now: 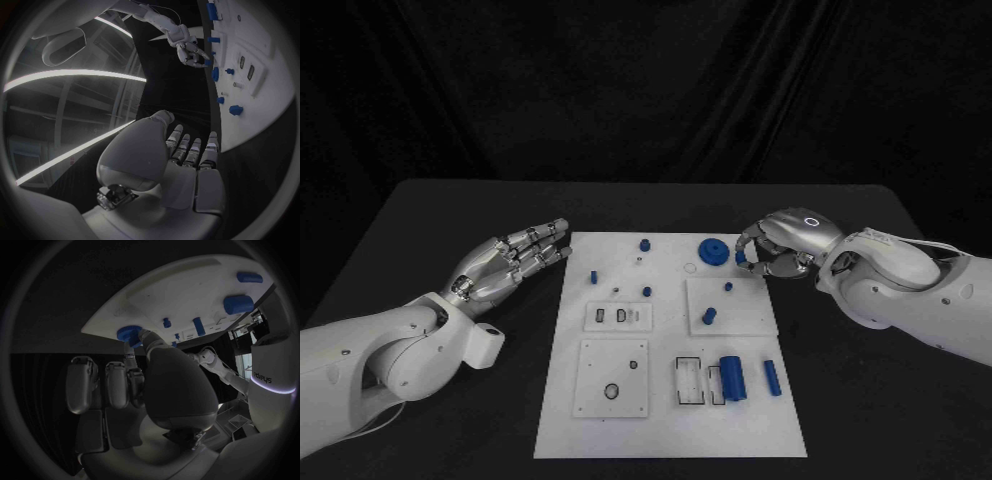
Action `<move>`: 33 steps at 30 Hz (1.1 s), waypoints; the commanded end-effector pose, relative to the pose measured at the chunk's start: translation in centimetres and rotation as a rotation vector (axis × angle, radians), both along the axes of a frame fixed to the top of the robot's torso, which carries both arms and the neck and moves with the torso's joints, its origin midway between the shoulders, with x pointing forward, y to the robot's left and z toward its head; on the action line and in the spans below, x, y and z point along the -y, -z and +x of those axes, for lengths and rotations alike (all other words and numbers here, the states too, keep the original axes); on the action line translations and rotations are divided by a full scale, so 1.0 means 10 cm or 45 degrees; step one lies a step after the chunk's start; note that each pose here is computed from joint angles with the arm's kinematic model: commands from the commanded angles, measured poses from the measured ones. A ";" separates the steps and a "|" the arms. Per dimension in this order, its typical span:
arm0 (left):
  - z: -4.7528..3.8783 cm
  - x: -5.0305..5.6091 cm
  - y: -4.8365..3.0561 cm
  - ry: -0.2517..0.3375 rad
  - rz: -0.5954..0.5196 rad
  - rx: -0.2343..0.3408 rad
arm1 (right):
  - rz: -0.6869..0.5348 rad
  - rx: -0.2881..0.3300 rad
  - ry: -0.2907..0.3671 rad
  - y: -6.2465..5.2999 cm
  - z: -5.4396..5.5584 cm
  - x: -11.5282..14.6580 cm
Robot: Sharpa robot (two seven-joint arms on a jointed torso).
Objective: Assemble the parts on the task board
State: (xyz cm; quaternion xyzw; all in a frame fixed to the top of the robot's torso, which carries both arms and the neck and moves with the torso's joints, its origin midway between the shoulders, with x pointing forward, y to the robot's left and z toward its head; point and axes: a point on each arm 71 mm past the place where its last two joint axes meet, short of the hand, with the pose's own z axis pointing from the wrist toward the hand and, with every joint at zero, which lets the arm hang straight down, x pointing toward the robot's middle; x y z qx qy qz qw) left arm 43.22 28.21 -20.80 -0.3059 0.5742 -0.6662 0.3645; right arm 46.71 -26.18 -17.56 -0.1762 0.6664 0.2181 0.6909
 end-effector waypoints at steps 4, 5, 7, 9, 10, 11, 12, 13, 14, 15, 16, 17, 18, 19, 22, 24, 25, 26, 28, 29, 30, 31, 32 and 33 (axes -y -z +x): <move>-0.032 0.00 -0.152 0.023 -0.162 0.223 | -0.032 -0.040 0.053 0.05 0.02 0.07; -0.032 0.00 -0.152 0.024 -0.163 0.223 | -0.033 -0.042 0.056 0.06 0.02 0.07; -0.032 0.00 -0.152 0.024 -0.163 0.224 | -0.035 -0.046 0.059 0.07 0.02 0.08; -0.032 0.00 -0.153 0.024 -0.163 0.224 | -0.037 -0.049 0.062 0.09 0.01 0.09; -0.033 0.00 -0.153 0.023 -0.163 0.225 | -0.037 -0.051 0.063 0.10 0.01 0.10; -0.034 0.00 -0.153 0.023 -0.163 0.225 | -0.038 -0.052 0.064 0.11 0.01 0.10; -0.034 0.00 -0.153 0.022 -0.163 0.225 | -0.038 -0.052 0.064 0.11 0.01 0.10; -0.034 0.00 -0.153 0.022 -0.163 0.225 | -0.039 -0.053 0.065 0.12 0.01 0.11; -0.033 0.00 -0.153 0.022 -0.163 0.226 | -0.041 -0.053 0.066 0.12 0.01 0.11; -0.033 0.00 -0.153 0.022 -0.163 0.226 | -0.042 -0.053 0.066 0.13 0.01 0.11; -0.032 0.00 -0.152 0.022 -0.163 0.225 | -0.043 -0.053 0.067 0.13 0.01 0.12; -0.032 0.00 -0.152 0.021 -0.163 0.225 | -0.044 -0.052 0.068 0.13 0.01 0.12; -0.032 -0.01 -0.152 0.021 -0.162 0.225 | -0.046 -0.051 0.069 0.14 0.01 0.12; -0.031 -0.01 -0.151 0.021 -0.162 0.225 | -0.047 -0.051 0.070 0.14 0.01 0.13; -0.030 -0.01 -0.151 0.021 -0.162 0.225 | -0.051 -0.051 0.073 0.15 0.01 0.14; -0.030 -0.01 -0.150 0.020 -0.162 0.226 | -0.052 -0.051 0.076 0.16 0.01 0.15; -0.029 -0.01 -0.150 0.020 -0.162 0.225 | -0.052 -0.051 0.078 0.16 0.01 0.16; -0.029 -0.01 -0.149 0.020 -0.161 0.225 | -0.052 -0.051 0.080 0.16 0.01 0.16; -0.027 -0.01 -0.148 0.020 -0.161 0.224 | -0.052 -0.050 0.083 0.17 0.01 0.17; -0.027 -0.01 -0.148 0.020 -0.161 0.224 | -0.052 -0.050 0.084 0.17 0.00 0.18; -0.026 -0.01 -0.147 0.020 -0.160 0.224 | -0.052 -0.050 0.085 0.17 0.00 0.18; -0.026 -0.01 -0.147 0.020 -0.160 0.224 | -0.052 -0.050 0.086 0.18 0.00 0.18; -0.025 -0.01 -0.146 0.020 -0.160 0.224 | -0.052 -0.050 0.087 0.18 0.00 0.19; -0.025 -0.01 -0.146 0.021 -0.160 0.224 | -0.053 -0.051 0.088 0.18 0.00 0.19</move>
